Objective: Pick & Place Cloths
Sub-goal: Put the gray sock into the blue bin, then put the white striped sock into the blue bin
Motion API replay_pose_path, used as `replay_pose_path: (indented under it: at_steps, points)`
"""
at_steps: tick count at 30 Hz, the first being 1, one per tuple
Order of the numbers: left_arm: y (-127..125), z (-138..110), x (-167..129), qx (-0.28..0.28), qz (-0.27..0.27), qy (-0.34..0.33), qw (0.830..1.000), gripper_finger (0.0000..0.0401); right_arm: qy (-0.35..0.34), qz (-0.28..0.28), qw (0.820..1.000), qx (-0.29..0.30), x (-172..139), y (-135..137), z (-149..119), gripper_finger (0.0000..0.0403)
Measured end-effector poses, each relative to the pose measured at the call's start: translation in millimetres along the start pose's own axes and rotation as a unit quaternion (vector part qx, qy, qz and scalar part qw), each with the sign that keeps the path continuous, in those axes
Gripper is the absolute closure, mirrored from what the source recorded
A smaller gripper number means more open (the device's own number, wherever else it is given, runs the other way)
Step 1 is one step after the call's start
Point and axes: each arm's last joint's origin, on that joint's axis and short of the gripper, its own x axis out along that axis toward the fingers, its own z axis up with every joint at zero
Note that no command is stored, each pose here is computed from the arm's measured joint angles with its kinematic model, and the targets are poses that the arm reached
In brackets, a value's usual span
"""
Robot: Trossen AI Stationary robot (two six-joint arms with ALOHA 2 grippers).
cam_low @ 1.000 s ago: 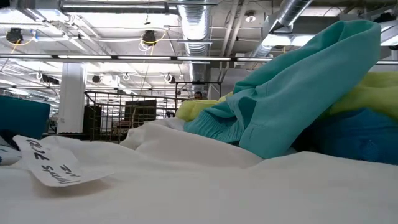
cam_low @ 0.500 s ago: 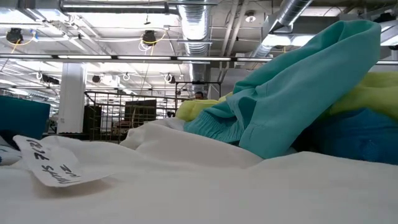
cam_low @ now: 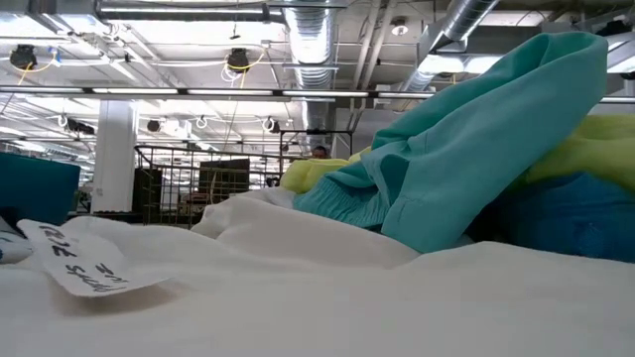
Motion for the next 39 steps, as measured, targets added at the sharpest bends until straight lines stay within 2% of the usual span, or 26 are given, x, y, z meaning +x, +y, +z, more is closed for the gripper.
replay_pose_path:
  at_steps: [6, 12, 14, 17, 20, 23, 25, 27, 30, 34, 39]
  points:
    - [6, 6, -24, 0.039, -0.053, -0.021, 0.998, 0.0296, -0.008, 0.003, 1.0, 0.0, 0, 1, 2, 0.0112]
    - [19, 21, -59, 0.009, -0.132, -0.081, 0.988, 0.0201, -0.001, 0.001, 1.0, -0.001, 0, 0, 0, 0.0112]
    - [24, 28, -71, -0.001, -0.164, -0.095, 0.982, 0.0177, -0.002, 0.001, 1.0, -0.001, 0, 0, 0, 0.0112]
    - [25, 39, -85, 0.014, -0.213, -0.15, 0.965, 0.0157, -0.01, 0.004, 1.0, -0.001, 0, 1, 2, 0.0112]
    - [17, 49, -93, 0.077, -0.236, -0.234, 0.94, 0.0154, -0.01, 0.004, 1.0, -0.001, 0, 1, 2, 0.0112]
    - [3, 62, -92, 0.184, -0.228, -0.297, 0.909, 0.0157, -0.007, 0.003, 1.0, -0.001, 0, 1, 1, 0.0112]
    - [-8, 71, -87, 0.253, -0.222, -0.312, 0.888, 0.0159, -0.005, 0.002, 1.0, -0.001, 0, 0, 1, 0.0112]
    - [-16, 80, -79, 0.3, -0.227, -0.3, 0.877, 0.0157, -0.005, 0.002, 1.0, 0.0, 0, 0, 1, 0.0112]
    - [-24, 89, -57, 0.317, -0.218, -0.251, 0.888, 0.0151, -0.007, 0.003, 1.0, 0.008, 0, 0, 1, 0.0112]
    - [-37, 87, -25, 0.346, -0.202, -0.191, 0.896, 0.0142, -0.007, 0.003, 1.0, 0.013, 0, 0, 1, 0.0112]
    - [-46, 79, 4, 0.403, -0.186, -0.139, 0.885, 0.0139, -0.006, 0.003, 1.0, 0.013, 0, 0, 1, 0.0112]
